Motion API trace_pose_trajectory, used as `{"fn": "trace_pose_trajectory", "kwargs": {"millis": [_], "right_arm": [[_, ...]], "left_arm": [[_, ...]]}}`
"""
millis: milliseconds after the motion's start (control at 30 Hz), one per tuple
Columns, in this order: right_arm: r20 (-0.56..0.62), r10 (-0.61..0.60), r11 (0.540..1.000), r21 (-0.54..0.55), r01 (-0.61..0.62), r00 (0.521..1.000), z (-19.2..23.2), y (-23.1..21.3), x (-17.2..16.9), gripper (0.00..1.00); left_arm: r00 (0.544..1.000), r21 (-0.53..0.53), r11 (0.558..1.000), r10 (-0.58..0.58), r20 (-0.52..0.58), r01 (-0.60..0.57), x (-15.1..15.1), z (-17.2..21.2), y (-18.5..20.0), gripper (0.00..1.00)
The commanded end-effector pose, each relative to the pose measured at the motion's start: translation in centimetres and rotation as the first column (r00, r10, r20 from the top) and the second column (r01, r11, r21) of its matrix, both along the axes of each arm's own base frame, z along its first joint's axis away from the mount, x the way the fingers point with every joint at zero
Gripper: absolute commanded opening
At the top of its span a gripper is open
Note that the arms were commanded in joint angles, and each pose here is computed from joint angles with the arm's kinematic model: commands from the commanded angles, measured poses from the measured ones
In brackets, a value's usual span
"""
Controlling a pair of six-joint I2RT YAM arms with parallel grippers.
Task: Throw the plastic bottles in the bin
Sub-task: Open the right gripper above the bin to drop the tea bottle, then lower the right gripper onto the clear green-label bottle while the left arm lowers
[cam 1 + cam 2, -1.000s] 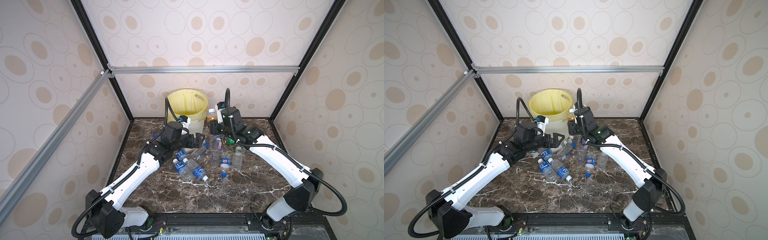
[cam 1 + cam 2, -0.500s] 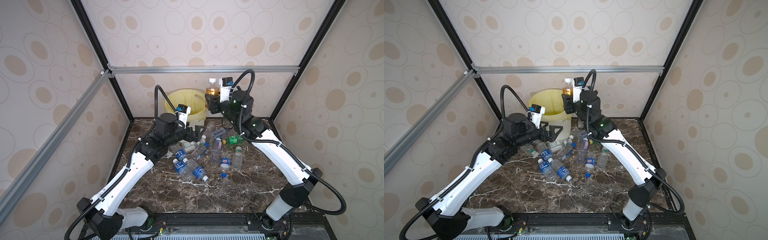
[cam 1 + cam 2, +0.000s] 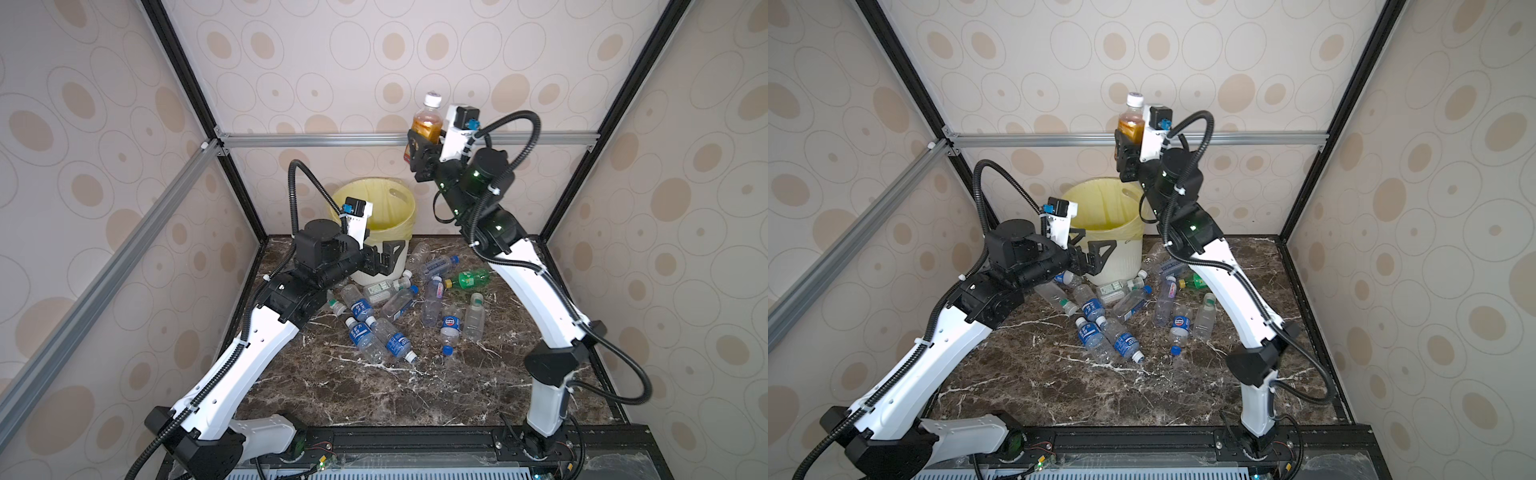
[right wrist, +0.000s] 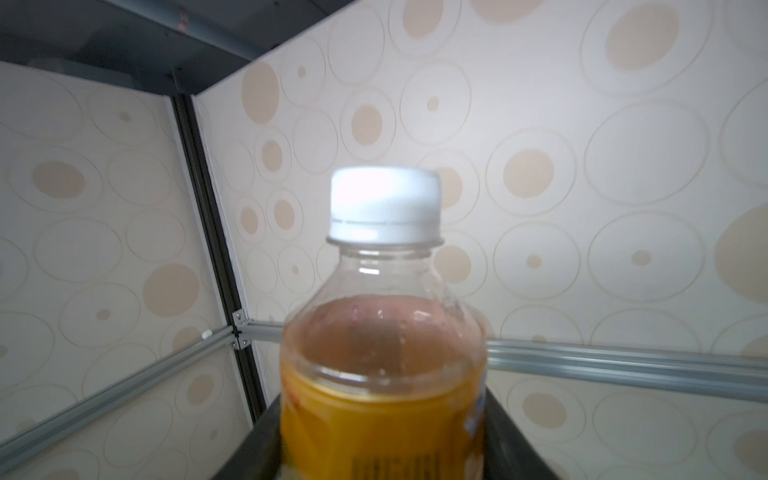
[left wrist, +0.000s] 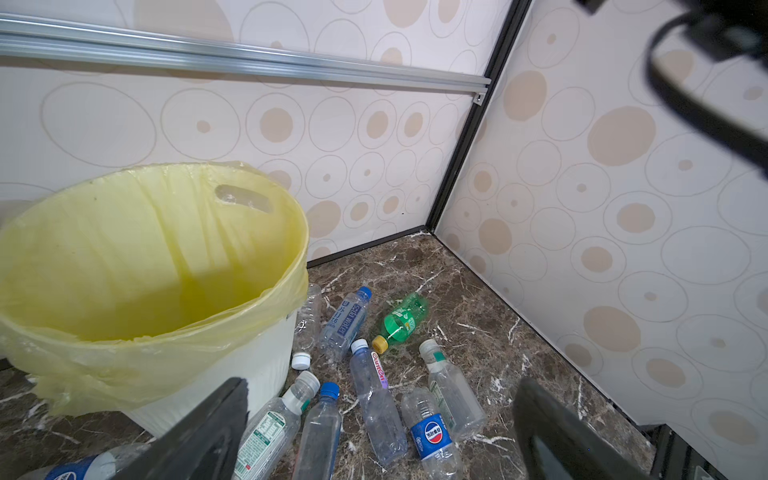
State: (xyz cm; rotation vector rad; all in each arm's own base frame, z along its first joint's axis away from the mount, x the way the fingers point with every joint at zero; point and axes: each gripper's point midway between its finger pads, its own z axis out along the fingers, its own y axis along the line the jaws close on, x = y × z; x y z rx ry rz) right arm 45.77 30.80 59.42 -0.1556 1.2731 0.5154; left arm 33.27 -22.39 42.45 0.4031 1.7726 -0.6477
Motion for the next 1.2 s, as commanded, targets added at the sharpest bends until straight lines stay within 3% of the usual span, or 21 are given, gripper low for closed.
{"fn": "trace_pose_trajectory", "kwargs": {"millis": [0,267,533,700,867,1000,1167], "right_arm": [[-0.249,-0.008,0.994,-0.111,-0.02,0.969,-10.2,3.3,5.9,0.64],[-0.186,-0.006,0.998,-0.061,-0.005,0.983,-7.8,1.9,5.2,0.84],[-0.211,-0.019,0.996,-0.091,0.0,0.977,-6.7,0.3,4.0,1.0],[-0.249,-0.006,0.995,-0.102,-0.02,0.969,-7.3,0.1,3.3,1.0],[-0.306,0.025,0.989,-0.13,-0.068,0.952,-8.3,0.2,2.1,1.0],[-0.382,0.058,0.979,-0.158,-0.127,0.922,-10.2,0.2,0.6,1.0],[-0.451,0.068,0.953,-0.234,-0.191,0.89,-13.8,0.6,-2.1,1.0]], "left_arm": [[1.0,-0.022,1.0,0.016,0.019,-0.016,-0.1,0.5,1.3,0.99],[0.998,-0.036,0.998,0.058,-0.028,-0.059,-0.1,-1.4,3.5,0.99],[0.994,-0.062,0.994,0.08,-0.074,-0.085,0.3,-2.5,4.1,0.99],[0.974,-0.061,0.981,0.176,-0.146,-0.186,1.5,-3.7,5.8,0.99],[0.91,-0.009,0.939,0.331,-0.249,-0.344,2.9,-6.3,8.8,0.99],[0.802,0.051,0.861,0.492,-0.338,-0.506,4.0,-9.3,12.7,0.99],[0.673,0.046,0.794,0.544,-0.501,-0.607,5.1,-13.6,16.1,0.99]]}}
